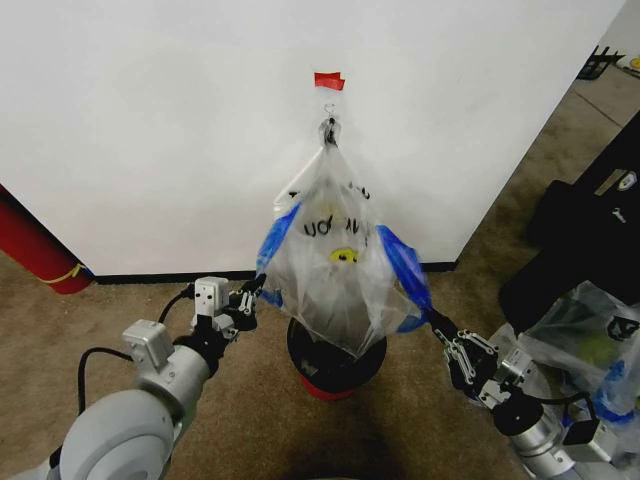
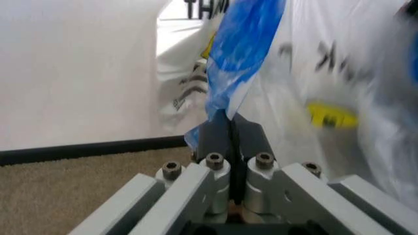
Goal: Pick up the garbage bag from the wall and place it over the trash bin.
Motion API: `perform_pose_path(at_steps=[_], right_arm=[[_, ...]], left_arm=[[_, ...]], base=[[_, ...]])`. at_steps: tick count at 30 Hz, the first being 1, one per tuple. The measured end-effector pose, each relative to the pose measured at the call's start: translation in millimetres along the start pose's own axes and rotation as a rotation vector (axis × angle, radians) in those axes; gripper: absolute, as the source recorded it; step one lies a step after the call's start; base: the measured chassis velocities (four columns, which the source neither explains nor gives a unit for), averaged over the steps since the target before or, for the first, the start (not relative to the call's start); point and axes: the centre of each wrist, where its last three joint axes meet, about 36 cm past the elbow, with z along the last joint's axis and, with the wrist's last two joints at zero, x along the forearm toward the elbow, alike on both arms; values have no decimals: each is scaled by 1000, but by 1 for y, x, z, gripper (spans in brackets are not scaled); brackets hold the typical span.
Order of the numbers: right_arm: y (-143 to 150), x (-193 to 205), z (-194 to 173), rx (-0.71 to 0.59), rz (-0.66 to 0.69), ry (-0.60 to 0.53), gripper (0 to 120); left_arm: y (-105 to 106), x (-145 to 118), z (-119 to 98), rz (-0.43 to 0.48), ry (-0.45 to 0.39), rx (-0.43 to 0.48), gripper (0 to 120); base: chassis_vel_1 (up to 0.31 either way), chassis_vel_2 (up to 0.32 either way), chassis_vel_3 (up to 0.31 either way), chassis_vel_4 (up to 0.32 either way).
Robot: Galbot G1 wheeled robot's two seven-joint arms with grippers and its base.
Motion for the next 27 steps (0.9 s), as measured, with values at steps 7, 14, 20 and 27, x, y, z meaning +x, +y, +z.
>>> perform_pose_path(at_steps=[7, 14, 20, 27], right_arm=[[-2, -7, -19, 21, 6, -46, 0], [6, -25, -53, 42, -21, -110, 0], [10, -30, -46, 31, -25, -110, 0], [2, -39, -22, 11, 1, -115, 0]], left_arm=[[4, -3, -12, -14, -64, -16, 0], [3, -6, -20, -7, -99, -16, 0], [-3, -7, -14, 20, -128, -11, 0], [-16, -12, -10, 69, -184, -19, 0]], base=[[0, 0, 0, 0], [0, 0, 0, 0], [0, 0, 0, 0], [0, 0, 0, 0]])
